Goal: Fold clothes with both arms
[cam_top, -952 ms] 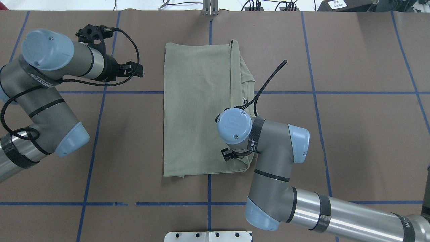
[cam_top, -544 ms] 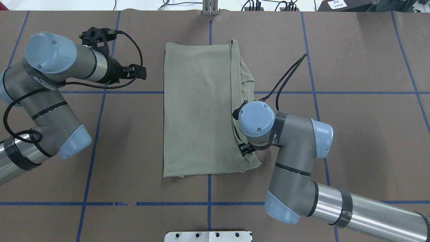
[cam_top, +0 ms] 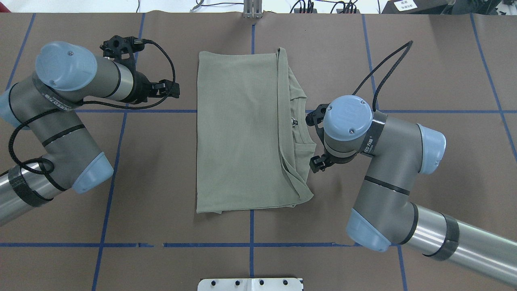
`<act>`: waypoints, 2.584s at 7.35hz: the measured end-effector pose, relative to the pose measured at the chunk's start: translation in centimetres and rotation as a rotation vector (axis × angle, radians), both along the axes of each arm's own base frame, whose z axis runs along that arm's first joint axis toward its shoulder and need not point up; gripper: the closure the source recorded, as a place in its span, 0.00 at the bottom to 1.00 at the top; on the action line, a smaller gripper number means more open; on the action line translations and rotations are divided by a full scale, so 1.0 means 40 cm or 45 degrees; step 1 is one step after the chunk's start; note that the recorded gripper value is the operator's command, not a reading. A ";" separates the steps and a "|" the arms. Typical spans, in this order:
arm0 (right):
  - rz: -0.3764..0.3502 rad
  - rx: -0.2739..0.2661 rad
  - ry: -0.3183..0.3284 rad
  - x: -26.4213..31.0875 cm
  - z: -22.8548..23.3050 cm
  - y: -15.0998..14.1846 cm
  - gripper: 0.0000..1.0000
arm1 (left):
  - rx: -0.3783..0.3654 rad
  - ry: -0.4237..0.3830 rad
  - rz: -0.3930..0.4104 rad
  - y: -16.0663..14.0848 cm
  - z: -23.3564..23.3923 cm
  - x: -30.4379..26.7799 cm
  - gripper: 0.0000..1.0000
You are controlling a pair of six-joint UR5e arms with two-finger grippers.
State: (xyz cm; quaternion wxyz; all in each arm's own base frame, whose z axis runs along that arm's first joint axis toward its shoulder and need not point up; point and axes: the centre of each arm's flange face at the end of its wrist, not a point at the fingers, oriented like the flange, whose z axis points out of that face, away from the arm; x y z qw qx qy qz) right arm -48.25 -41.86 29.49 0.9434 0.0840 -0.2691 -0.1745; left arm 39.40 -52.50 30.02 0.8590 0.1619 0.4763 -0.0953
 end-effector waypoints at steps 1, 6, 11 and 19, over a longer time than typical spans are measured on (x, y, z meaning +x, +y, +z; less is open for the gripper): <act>0.006 0.007 -0.023 -0.042 -0.054 -0.032 0.00 | 0.001 -0.002 0.002 0.000 0.002 0.000 0.00; -0.045 0.046 -0.078 -0.214 -0.104 -0.024 0.00 | 0.001 -0.010 0.005 0.002 0.011 -0.001 0.00; -0.059 0.027 -0.039 -0.239 -0.062 -0.014 0.00 | 0.001 -0.006 0.003 -0.001 0.005 0.002 0.00; -0.044 0.005 -0.002 -0.222 -0.012 -0.031 0.00 | -0.001 -0.003 0.002 -0.002 0.003 0.003 0.00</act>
